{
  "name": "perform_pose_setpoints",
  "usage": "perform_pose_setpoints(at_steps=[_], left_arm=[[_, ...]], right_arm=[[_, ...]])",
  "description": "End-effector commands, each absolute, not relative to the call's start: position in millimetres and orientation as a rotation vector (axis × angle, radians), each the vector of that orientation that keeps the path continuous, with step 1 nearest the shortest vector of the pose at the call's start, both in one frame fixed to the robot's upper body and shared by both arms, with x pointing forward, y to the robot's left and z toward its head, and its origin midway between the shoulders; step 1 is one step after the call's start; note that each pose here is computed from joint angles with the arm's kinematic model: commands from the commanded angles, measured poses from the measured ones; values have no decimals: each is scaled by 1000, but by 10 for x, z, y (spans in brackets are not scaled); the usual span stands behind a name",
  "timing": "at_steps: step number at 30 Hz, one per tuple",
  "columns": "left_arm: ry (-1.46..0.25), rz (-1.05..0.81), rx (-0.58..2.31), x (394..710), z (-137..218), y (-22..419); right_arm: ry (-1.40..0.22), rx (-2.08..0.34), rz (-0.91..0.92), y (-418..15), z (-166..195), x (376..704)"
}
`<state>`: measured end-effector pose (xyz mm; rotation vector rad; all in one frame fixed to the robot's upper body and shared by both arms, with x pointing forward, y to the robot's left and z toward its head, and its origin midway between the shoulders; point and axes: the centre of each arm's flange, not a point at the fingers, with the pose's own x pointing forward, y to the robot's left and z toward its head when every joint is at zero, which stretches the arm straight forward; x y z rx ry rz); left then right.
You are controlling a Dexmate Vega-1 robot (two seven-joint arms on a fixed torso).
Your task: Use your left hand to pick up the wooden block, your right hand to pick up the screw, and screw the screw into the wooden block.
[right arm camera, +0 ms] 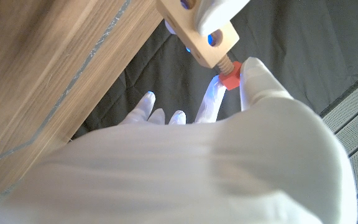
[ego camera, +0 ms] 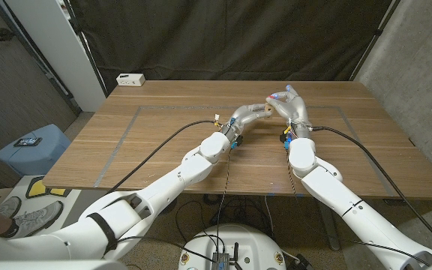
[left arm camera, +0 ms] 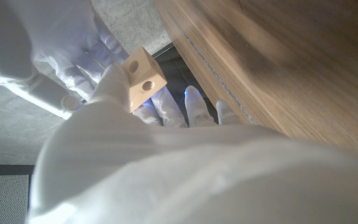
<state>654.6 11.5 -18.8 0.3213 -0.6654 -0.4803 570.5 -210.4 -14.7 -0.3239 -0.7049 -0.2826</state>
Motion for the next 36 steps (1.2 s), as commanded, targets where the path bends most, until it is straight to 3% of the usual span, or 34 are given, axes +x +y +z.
perform_pose_setpoints(at_steps=[1, 36], left_arm=[[-666, -476, 320, 6525, -205, 135], [-669, -479, 319, 6597, -152, 58]], right_arm=[[-703, -322, -282, -2085, -173, 5681], [-689, -327, -276, -2172, -153, 5762]])
